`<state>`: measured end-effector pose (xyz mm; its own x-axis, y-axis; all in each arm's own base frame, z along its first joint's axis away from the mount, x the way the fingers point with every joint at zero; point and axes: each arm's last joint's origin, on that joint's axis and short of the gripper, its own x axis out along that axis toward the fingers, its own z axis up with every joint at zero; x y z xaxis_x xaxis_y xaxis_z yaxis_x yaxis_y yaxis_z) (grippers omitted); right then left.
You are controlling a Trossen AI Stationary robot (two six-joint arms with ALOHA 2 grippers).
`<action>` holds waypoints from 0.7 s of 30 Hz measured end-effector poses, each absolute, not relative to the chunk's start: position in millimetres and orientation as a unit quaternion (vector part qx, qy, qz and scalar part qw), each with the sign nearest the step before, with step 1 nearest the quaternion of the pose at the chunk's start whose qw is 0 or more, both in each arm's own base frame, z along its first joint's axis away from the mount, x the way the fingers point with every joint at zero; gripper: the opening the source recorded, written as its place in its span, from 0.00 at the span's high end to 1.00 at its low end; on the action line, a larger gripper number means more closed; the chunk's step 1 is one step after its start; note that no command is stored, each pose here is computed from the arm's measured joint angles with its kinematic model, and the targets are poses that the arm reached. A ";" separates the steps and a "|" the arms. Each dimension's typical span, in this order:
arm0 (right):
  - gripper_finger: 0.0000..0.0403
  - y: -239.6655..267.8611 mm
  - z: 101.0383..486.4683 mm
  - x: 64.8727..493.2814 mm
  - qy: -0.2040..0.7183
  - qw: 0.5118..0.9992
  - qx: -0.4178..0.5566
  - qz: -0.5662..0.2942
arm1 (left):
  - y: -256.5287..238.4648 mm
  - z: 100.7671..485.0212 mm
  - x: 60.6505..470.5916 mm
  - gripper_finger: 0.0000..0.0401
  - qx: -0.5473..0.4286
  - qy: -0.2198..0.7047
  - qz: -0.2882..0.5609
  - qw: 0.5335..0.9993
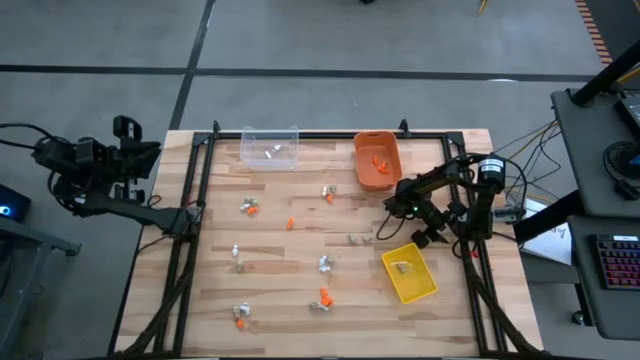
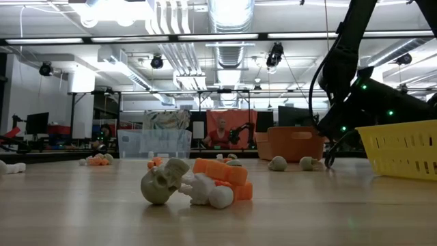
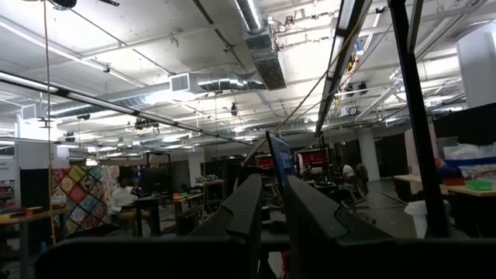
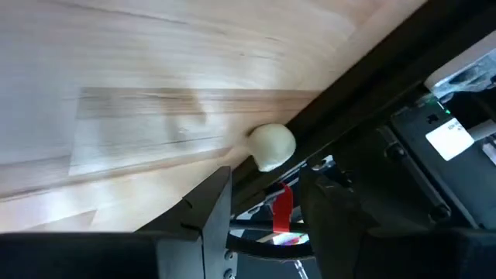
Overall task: Sort Halloween decoration
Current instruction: Put the gray skull toy into the yellow bin
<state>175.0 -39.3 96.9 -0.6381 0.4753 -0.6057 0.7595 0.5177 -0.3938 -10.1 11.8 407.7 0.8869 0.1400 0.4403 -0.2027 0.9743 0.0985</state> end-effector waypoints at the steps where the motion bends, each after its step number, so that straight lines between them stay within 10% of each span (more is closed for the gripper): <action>1: 0.64 -38.8 96.9 175.1 0.844 0.217 0.365 -0.327 | 11.8 407.4 -9.8 0.90 0.071 -0.220 0.088 0.969; 21: 0.69 -37.8 62.8 171.6 0.874 0.149 0.344 -0.309 | 11.7 406.7 -9.6 0.90 0.073 -0.216 0.088 0.970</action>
<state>171.6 -37.8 62.8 -0.7188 0.5090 -0.4735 0.6935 0.5729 -0.4370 -9.6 11.7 406.7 0.8911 0.1391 0.4321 -0.2019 0.9740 0.1028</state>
